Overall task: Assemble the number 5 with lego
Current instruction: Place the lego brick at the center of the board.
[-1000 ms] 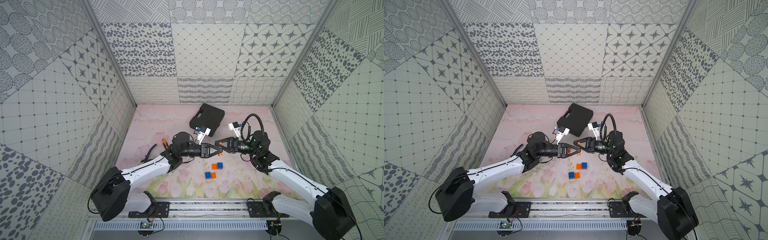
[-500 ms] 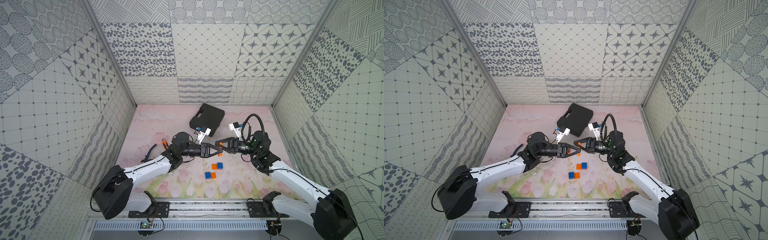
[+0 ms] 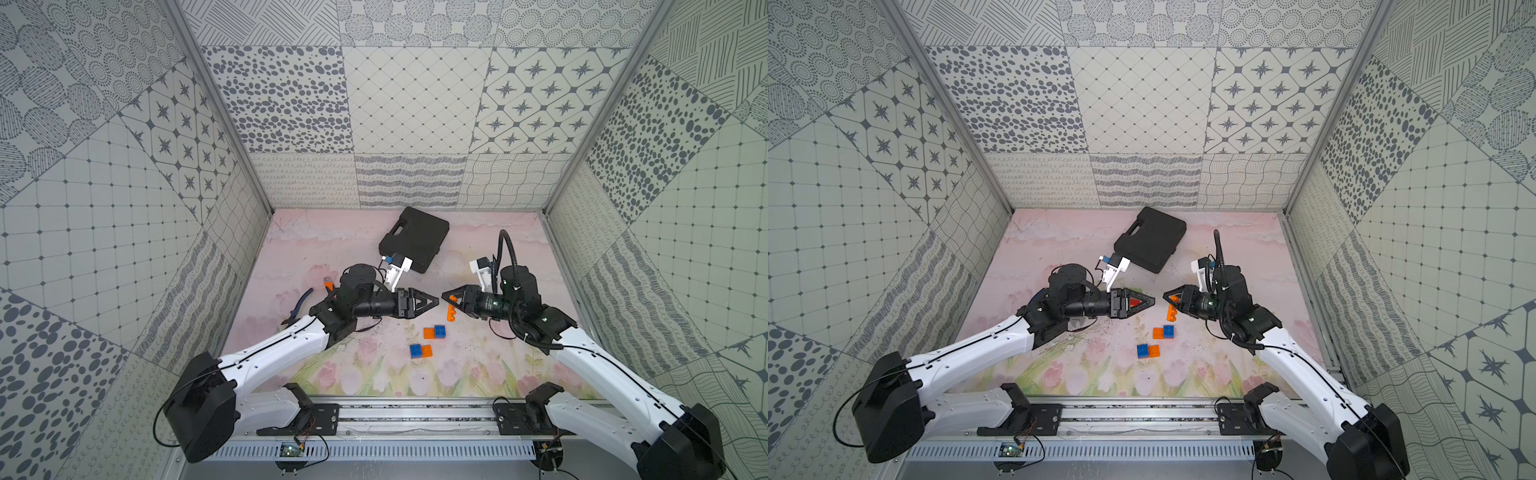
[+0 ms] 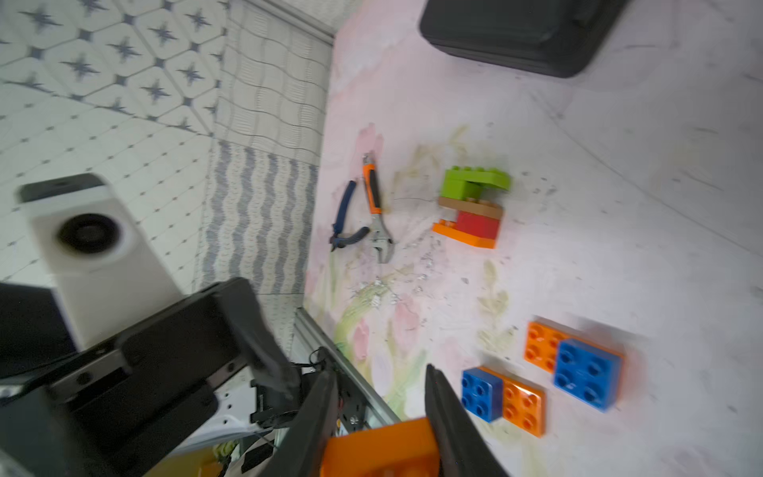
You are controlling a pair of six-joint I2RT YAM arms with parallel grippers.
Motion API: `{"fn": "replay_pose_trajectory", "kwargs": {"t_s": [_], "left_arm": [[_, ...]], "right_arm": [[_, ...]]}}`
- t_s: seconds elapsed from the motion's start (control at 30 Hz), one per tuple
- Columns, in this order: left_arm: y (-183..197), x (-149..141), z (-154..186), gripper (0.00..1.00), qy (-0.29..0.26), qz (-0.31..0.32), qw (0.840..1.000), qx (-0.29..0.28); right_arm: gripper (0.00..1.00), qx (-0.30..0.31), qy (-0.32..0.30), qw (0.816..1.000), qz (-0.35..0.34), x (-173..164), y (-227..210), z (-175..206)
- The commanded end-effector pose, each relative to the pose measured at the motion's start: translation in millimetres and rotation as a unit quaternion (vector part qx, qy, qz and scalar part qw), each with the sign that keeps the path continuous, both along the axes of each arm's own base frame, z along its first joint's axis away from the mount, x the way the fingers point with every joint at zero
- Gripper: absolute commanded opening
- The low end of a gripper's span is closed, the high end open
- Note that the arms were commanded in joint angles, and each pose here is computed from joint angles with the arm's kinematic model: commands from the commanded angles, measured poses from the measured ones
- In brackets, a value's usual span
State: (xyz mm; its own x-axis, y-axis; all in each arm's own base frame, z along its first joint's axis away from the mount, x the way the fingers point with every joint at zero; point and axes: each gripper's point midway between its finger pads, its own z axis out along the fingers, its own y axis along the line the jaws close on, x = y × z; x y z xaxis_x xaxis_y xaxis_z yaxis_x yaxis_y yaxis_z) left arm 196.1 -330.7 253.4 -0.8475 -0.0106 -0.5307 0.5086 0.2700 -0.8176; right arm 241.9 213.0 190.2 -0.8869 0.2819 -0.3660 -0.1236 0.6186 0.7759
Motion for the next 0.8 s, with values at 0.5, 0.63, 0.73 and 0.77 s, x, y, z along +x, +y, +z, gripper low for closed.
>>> {"fn": "replay_pose_trajectory", "kwargs": {"t_s": [0.5,0.63,0.73,0.77], "left_arm": [[63.5,17.0,-28.8,0.75,-0.094,0.135,0.971,0.171],[68.2,15.9,-28.7,0.75,-0.095,0.142,0.970,0.173],[70.9,15.8,-28.0,0.75,-0.097,0.146,0.969,0.177],[71.2,15.8,-27.6,0.75,-0.098,0.147,0.968,0.177]], "right_arm": [[0.30,-0.363,0.148,0.919,-0.033,-31.7,-70.3,-143.4],[0.32,-0.389,0.157,0.907,-0.025,-32.2,-69.5,-155.8],[0.32,-0.414,0.167,0.894,-0.036,-30.4,-76.9,-164.2],[0.32,-0.418,0.170,0.891,-0.039,-29.7,-78.3,-166.9]]}}
